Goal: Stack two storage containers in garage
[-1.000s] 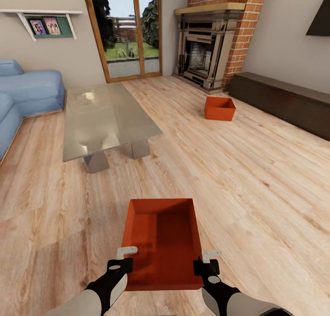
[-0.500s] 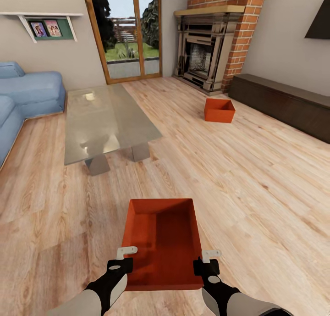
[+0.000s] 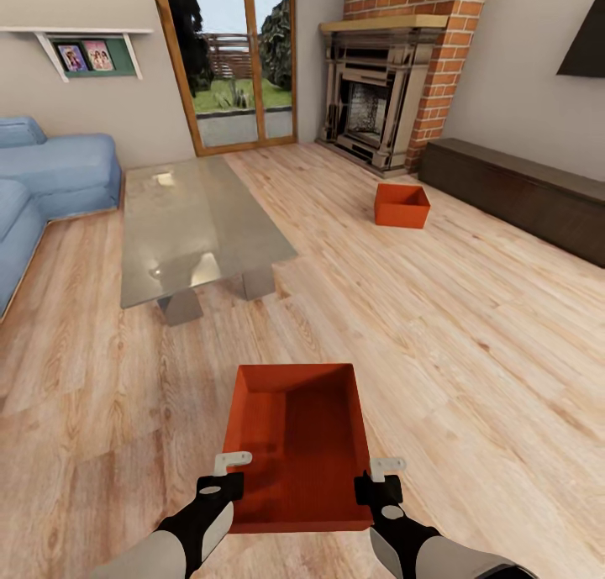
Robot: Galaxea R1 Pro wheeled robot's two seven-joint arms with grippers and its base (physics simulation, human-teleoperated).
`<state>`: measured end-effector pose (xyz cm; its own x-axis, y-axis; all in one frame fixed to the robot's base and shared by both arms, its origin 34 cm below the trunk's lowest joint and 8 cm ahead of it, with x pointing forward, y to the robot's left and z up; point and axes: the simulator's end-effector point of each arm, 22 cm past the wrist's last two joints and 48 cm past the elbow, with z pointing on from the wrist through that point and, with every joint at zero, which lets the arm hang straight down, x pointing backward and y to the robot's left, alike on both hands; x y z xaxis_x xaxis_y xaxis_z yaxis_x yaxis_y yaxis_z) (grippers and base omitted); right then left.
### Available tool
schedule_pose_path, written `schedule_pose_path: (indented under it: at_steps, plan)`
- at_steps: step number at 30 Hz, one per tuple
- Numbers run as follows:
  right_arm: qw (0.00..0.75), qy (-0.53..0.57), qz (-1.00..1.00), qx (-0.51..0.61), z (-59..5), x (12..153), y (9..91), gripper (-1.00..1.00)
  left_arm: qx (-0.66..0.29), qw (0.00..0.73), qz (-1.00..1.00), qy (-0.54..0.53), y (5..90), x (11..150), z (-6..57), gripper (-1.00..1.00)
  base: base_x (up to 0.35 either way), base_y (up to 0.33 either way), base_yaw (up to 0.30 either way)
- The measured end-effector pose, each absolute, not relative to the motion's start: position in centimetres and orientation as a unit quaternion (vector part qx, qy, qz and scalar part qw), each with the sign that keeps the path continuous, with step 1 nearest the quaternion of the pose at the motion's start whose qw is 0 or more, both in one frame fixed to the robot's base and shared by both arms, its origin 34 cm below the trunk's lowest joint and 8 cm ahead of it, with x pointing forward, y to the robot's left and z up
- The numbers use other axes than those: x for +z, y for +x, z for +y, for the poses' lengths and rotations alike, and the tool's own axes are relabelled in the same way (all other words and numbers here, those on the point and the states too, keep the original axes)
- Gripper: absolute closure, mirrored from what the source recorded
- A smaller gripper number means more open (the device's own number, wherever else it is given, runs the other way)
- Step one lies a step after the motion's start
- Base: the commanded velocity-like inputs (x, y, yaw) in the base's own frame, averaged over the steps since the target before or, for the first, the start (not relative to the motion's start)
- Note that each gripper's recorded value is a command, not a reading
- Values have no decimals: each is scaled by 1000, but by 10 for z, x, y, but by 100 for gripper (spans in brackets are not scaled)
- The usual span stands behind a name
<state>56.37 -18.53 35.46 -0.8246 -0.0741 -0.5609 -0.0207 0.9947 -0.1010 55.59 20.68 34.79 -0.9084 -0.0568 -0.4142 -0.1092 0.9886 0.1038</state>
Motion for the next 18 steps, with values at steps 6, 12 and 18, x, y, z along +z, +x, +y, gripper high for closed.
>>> schedule_pose_path:
  at_steps: [6,12,18]
  plan:
    - [295,-25,954,-45,-185,367,565,100,62,210,975,-43,558,360,207,100,0,0,0]
    - [295,-24,954,-45,-185,379,567,100,62,210,975,-43,560,372,207,100,0,0,0]
    - [295,-23,954,-45,-185,390,569,100,63,210,975,-42,561,384,207,100,0,0,0]
